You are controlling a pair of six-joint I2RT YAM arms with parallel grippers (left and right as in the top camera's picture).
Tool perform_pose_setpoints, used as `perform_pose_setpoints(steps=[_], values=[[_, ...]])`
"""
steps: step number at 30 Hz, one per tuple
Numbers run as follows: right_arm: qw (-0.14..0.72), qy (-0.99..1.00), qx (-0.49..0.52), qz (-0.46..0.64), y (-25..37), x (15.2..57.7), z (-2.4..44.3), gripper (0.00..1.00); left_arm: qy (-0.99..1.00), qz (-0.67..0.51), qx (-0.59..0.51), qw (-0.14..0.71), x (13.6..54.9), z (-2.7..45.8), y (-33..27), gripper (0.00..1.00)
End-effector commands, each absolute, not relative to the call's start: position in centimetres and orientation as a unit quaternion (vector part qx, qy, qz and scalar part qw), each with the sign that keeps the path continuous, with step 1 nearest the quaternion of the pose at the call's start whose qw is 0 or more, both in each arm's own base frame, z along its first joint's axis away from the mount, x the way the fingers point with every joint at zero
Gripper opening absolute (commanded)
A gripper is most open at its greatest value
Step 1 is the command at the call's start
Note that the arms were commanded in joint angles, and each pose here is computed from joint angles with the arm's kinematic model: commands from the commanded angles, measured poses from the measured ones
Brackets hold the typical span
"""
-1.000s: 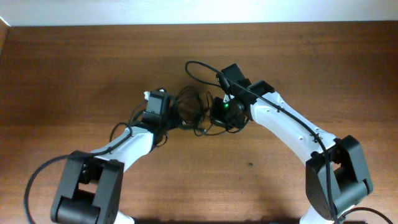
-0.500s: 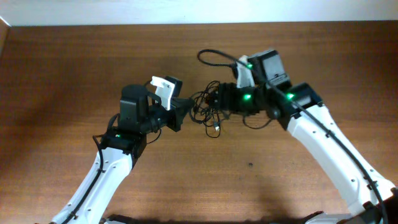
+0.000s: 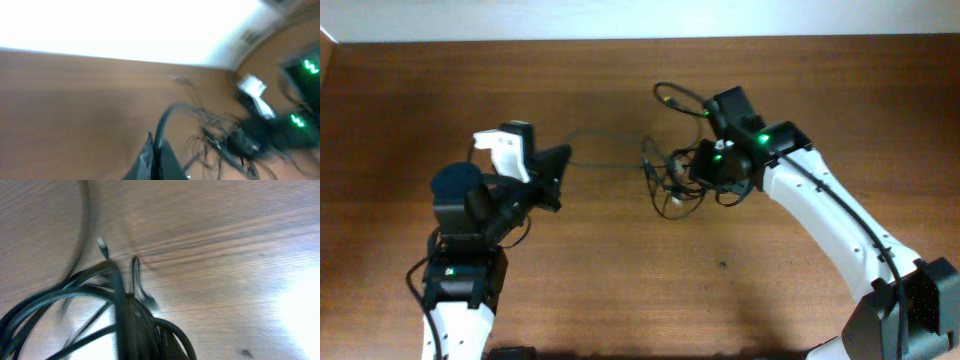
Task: Untangle cables
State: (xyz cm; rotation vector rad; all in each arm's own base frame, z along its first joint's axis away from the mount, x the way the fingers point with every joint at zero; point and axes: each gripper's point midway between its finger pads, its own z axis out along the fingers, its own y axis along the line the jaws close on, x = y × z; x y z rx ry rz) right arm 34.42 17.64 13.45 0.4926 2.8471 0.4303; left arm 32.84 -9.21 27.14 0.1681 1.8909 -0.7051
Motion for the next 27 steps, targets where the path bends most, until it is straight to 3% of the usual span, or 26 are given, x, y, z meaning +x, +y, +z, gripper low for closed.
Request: perform_pose_setpoints(steps=[1, 3, 6, 9, 10, 11, 12, 13, 16, 17, 18, 19, 21, 23, 24, 25, 26, 27], values=[[0.091, 0.970, 0.203, 0.095, 13.1, 34.3, 11.9, 0.04, 0.814, -0.182, -0.201, 0.514, 33.7, 24.9, -0.2, 0.00], [0.093, 0.978, 0.123, 0.142, 14.9, 34.1, 13.0, 0.04, 0.838, -0.191, -0.218, 0.462, 33.7, 22.0, -0.6, 0.00], [0.092, 0.975, 0.096, 0.177, 15.9, 33.4, 14.4, 0.04, 0.837, -0.187, -0.283, 0.431, 34.5, 19.7, 0.3, 0.00], [0.132, 0.918, -0.101, 0.360, 22.6, 32.5, 19.8, 0.04, 0.864, -0.246, -0.244, 0.364, 34.7, 17.2, -3.5, 0.04], [0.155, 0.880, -0.182, 0.410, 24.7, 31.8, 21.7, 0.04, 0.873, -0.263, -0.221, 0.345, 34.6, 16.4, -5.1, 0.16], [0.179, 0.847, -0.248, 0.434, 26.1, 31.2, 22.8, 0.04, 0.880, -0.271, -0.196, 0.337, 34.6, 16.0, -6.2, 0.49], [0.189, 0.835, -0.277, 0.437, 26.4, 30.9, 23.0, 0.04, 0.883, -0.279, -0.168, 0.337, 34.7, 16.1, -7.1, 0.73], [0.195, 0.813, -0.318, 0.448, 27.3, 29.9, 23.5, 0.04, 0.880, -0.301, -0.120, 0.348, 34.8, 16.9, -8.4, 0.87], [0.197, 0.804, -0.332, 0.452, 27.6, 29.6, 23.6, 0.04, 0.818, -0.401, 0.063, 0.408, 34.4, 22.1, -12.9, 0.93], [0.187, 0.788, -0.338, 0.480, 28.1, 28.8, 24.4, 0.04, 0.812, -0.400, 0.079, 0.417, 34.5, 22.4, -13.2, 0.89], [0.182, 0.779, -0.340, 0.494, 28.2, 28.4, 24.8, 0.06, 0.808, -0.389, 0.115, 0.426, 34.2, 22.4, -13.9, 0.72], [0.180, 0.776, -0.341, 0.499, 28.3, 28.3, 24.9, 0.08, 0.803, -0.389, 0.146, 0.427, 33.6, 22.4, -15.2, 0.67], [0.180, 0.775, -0.341, 0.500, 28.3, 28.3, 25.0, 0.09, 0.825, -0.334, 0.151, 0.430, 34.1, 20.7, -15.7, 0.76], [0.179, 0.777, -0.340, 0.499, 28.2, 28.3, 24.9, 0.09, 0.894, -0.192, 0.034, 0.402, 35.5, 16.1, -11.0, 0.80], [0.180, 0.790, -0.334, 0.482, 27.9, 28.6, 24.3, 0.14, 0.916, -0.102, -0.113, 0.370, 34.9, 13.7, -6.0, 0.63], [0.178, 0.817, -0.317, 0.446, 27.2, 29.2, 23.0, 0.20, 0.909, -0.035, -0.232, 0.345, 33.4, 12.2, -2.0, 0.29], [0.172, 0.849, -0.284, 0.410, 26.3, 30.0, 21.8, 0.25, 0.900, -0.011, -0.291, 0.323, 32.2, 11.4, -0.1, 0.10], [0.169, 0.891, -0.236, 0.348, 24.7, 31.2, 20.1, 0.27, 0.894, -0.005, -0.323, 0.311, 31.6, 11.0, 1.0, 0.04]])
